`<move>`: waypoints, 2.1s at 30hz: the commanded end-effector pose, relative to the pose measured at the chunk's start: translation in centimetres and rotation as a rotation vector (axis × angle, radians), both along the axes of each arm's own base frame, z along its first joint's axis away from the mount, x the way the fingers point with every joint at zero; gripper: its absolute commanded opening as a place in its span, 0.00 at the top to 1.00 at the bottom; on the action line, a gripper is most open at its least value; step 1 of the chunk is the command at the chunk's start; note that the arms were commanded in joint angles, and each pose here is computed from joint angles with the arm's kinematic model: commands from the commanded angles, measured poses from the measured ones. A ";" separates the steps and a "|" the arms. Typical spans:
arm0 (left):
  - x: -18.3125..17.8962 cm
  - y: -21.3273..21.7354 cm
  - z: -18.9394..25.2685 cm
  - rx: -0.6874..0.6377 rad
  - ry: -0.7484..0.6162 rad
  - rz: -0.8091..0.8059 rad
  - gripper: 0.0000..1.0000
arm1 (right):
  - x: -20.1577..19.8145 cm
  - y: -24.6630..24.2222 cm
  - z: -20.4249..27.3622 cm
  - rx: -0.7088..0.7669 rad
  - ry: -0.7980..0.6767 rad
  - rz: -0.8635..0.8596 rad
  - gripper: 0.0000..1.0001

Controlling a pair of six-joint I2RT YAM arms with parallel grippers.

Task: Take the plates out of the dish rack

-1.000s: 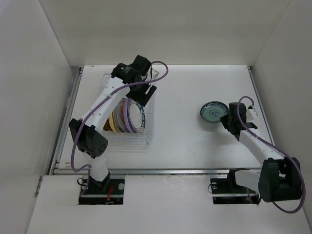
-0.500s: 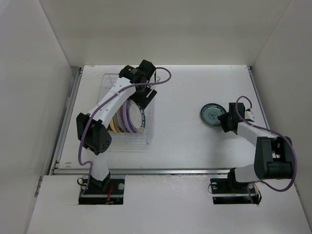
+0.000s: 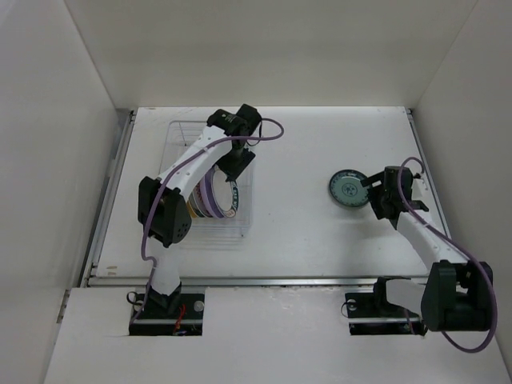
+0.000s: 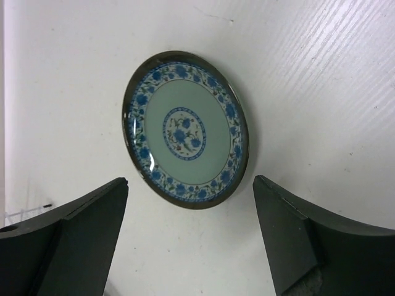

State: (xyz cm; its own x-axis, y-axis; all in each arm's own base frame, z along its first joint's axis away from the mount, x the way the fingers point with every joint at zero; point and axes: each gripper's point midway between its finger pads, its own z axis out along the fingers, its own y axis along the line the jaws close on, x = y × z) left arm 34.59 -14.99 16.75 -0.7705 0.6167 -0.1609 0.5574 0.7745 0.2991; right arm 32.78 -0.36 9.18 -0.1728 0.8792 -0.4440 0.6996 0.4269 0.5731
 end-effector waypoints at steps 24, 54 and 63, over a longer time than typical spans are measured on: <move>-0.6 -0.1 17.8 -0.328 -0.415 0.024 1.00 | -0.5 10.1 18.9 -0.212 -0.588 0.800 0.09; -8.0 -9.0 16.8 -0.898 -0.034 -0.255 1.00 | -3.8 29.0 19.5 0.070 -0.813 1.438 1.00; -4.1 -5.1 18.1 -0.698 -0.289 -0.131 0.00 | -1.3 23.1 21.6 0.056 -0.782 1.059 1.00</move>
